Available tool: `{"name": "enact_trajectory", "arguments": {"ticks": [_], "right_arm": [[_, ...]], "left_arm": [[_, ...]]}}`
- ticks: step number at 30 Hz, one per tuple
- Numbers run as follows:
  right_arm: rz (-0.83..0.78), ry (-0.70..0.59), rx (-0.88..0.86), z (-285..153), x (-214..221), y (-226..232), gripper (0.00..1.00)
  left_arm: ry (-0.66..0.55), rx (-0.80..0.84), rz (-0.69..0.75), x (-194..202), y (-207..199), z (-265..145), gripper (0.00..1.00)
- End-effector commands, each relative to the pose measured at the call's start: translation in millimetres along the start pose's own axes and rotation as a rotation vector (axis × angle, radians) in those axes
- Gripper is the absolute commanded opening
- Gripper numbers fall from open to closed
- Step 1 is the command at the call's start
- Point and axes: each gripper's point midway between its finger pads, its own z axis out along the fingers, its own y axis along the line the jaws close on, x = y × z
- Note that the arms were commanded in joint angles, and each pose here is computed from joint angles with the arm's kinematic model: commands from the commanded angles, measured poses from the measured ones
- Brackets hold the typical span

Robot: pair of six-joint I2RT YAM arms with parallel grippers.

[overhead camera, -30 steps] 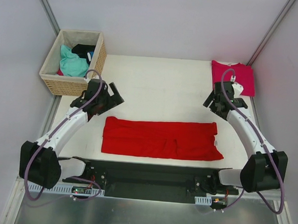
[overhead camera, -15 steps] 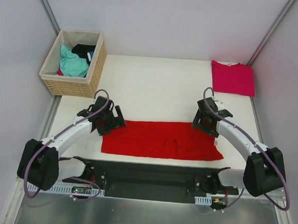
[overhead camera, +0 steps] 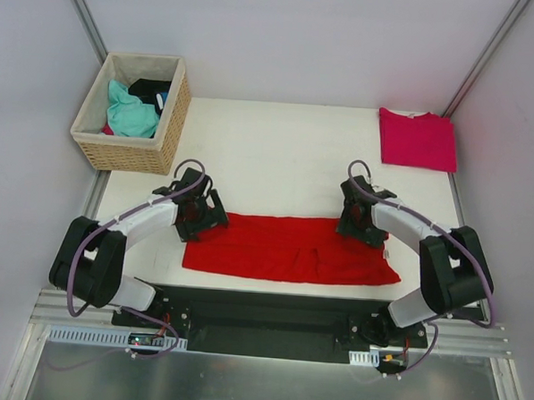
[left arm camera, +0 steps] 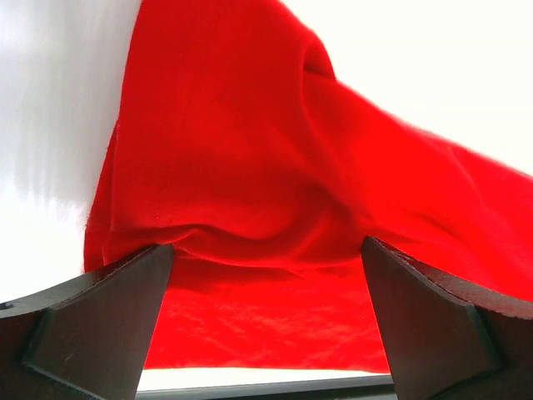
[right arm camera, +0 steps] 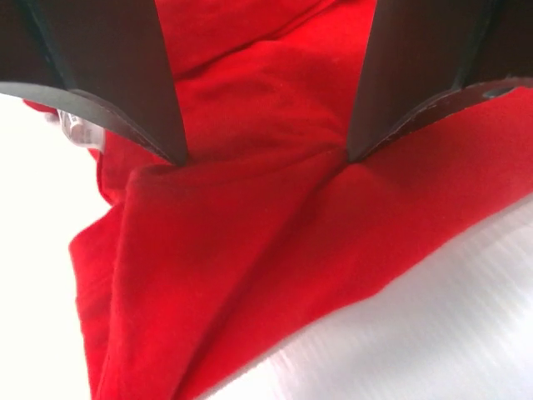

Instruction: Fold and stack the t-shirts

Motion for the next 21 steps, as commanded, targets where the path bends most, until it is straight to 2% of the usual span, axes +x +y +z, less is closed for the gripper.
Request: {"name": "enact_trajectory", "arguments": {"ticks": [1,11,13,16,21], "right_arm": [[0.009,0.017,0.047,11.6,-6.5,9.6,0.82],[-0.002,0.014,0.108,18.3,-68.5,30.9,0.82],[0.02,0.015,0.13,25.8,-83.0,27.8,0.82],[0.062,0.052,0.107,35.3,-92.4,25.2,0.71],[0.076,0.017,0.111,28.7,-115.5,22.3,0.72]], "left_arm": [[0.01,-0.054,-0.021,-4.8,1.7,24.8,0.98],[0.005,-0.031,-0.034,-52.3,-28.2,42.0,0.98],[0.003,-0.034,-0.043,-58.5,-25.9,43.8,0.98],[-0.005,-0.041,-0.068,-68.2,-16.8,43.9,0.98],[-0.036,-0.057,-0.113,-76.0,3.2,34.9,0.98]]}}
